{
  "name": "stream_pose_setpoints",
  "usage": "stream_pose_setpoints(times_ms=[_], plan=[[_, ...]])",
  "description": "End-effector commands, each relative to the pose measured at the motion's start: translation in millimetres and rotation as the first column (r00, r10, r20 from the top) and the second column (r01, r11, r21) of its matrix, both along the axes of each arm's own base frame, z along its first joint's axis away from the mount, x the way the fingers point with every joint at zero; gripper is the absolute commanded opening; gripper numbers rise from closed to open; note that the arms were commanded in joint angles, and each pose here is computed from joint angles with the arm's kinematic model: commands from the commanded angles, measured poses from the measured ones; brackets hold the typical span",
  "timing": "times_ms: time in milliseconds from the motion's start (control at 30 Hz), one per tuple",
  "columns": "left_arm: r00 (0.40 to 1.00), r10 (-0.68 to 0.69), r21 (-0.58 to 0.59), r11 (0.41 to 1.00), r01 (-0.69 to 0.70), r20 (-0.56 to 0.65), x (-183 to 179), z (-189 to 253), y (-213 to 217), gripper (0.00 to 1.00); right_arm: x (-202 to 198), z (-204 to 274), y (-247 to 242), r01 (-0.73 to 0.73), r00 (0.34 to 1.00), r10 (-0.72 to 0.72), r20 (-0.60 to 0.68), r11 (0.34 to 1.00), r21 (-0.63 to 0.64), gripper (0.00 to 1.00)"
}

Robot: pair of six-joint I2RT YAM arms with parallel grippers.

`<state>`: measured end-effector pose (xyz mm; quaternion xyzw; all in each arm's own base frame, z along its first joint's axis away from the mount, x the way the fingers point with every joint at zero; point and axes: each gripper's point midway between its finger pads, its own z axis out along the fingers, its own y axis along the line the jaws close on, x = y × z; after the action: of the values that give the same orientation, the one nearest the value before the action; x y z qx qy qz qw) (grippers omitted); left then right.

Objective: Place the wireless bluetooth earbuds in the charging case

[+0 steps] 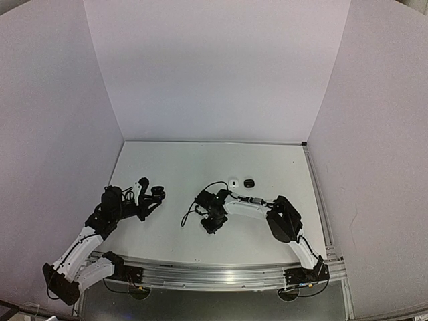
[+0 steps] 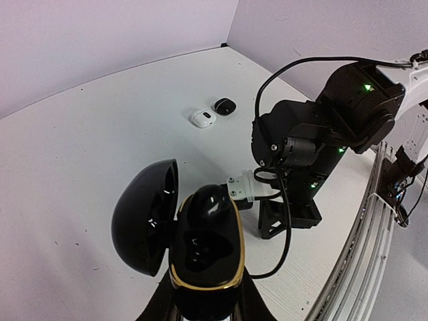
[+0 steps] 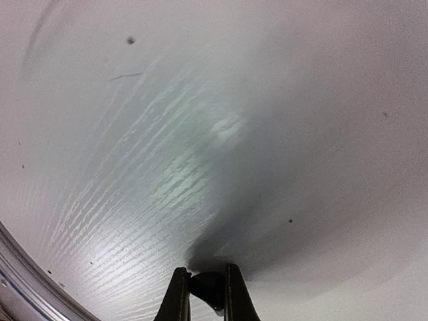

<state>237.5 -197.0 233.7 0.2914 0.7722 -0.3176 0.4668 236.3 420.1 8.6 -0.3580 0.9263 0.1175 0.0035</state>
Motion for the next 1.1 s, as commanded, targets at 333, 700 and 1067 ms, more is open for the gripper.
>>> stream_pose_setpoints(times_ms=[333,700,1067], plan=[[0.996,0.018,-0.036,0.999,-0.015,0.089,3.3,17.7,2.0,0.0,28.1,-7.9,-44.1,0.504,0.863,-0.487,0.132,0.843,-0.188,0.52],[0.995,0.008,-0.043,0.999,-0.004,0.095,1.2,17.4,1.0,0.0,39.6,65.6,-26.9,0.429,0.888,-0.405,0.215,0.9,-0.076,0.52],[0.995,0.009,-0.044,0.999,-0.005,0.099,1.9,17.7,0.9,0.0,24.5,54.3,-32.3,0.426,0.874,-0.309,0.375,0.858,-0.286,0.47]])
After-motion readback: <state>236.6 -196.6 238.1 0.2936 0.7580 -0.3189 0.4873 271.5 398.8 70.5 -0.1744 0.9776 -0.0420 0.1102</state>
